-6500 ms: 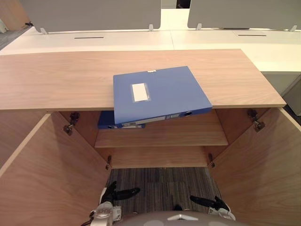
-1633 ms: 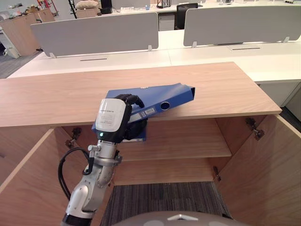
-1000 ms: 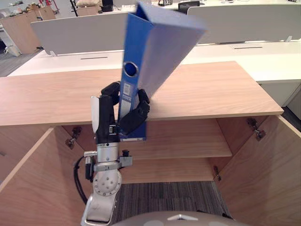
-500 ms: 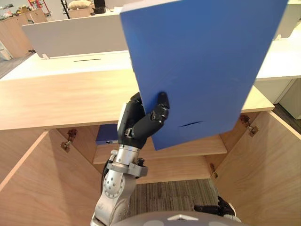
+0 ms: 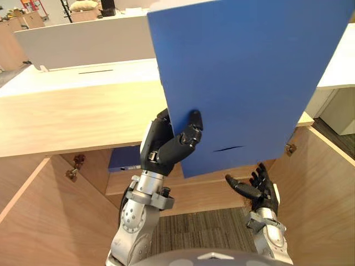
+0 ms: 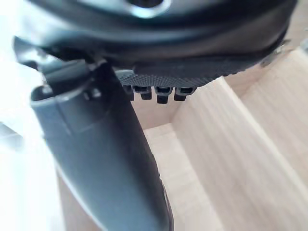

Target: Walk over to the cabinet, pick up the folder, carry it to the office cabinet, place the folder inside the office cabinet, then close the office cabinet door

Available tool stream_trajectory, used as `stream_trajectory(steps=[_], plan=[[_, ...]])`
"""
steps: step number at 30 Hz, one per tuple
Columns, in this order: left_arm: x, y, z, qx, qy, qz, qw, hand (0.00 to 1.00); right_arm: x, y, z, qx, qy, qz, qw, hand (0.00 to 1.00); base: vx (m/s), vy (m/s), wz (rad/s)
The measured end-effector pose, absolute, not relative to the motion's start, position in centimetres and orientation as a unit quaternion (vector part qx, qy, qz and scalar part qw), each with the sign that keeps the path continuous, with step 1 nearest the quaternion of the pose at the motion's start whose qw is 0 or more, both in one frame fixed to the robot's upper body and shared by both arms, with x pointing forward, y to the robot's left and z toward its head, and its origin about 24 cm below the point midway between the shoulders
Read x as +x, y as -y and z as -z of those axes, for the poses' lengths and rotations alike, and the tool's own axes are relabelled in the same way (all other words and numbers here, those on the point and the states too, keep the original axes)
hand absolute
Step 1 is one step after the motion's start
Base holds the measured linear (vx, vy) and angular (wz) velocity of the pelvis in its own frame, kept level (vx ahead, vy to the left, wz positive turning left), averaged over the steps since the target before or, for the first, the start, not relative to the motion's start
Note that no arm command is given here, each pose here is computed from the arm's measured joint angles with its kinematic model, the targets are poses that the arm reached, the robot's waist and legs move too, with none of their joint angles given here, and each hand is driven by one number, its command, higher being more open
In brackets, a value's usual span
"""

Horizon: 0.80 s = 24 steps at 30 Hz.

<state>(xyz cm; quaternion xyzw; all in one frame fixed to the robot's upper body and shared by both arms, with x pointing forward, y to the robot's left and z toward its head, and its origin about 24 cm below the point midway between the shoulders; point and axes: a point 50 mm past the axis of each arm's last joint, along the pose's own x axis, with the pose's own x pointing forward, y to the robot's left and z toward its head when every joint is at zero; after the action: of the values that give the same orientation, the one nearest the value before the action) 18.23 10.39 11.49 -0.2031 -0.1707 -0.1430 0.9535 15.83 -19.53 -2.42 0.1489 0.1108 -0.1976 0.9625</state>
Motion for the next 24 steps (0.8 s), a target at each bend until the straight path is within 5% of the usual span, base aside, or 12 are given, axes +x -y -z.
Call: stream_trajectory(steps=[15,24], plan=[[18.4,-15.2,-11.0,-0.168,0.18,0.004,0.969,0.0,16.6,20.5,-5.3,0.176,0.076,0.173,0.966,1.0,-0.01,0.016,-0.06],[18.2,-15.8,-10.9,-0.164,0.181,-0.009,0.97,0.0,18.5,20.6,-9.6,0.218,0.194,0.111,0.95,1.0,-0.02,0.003,-0.05]])
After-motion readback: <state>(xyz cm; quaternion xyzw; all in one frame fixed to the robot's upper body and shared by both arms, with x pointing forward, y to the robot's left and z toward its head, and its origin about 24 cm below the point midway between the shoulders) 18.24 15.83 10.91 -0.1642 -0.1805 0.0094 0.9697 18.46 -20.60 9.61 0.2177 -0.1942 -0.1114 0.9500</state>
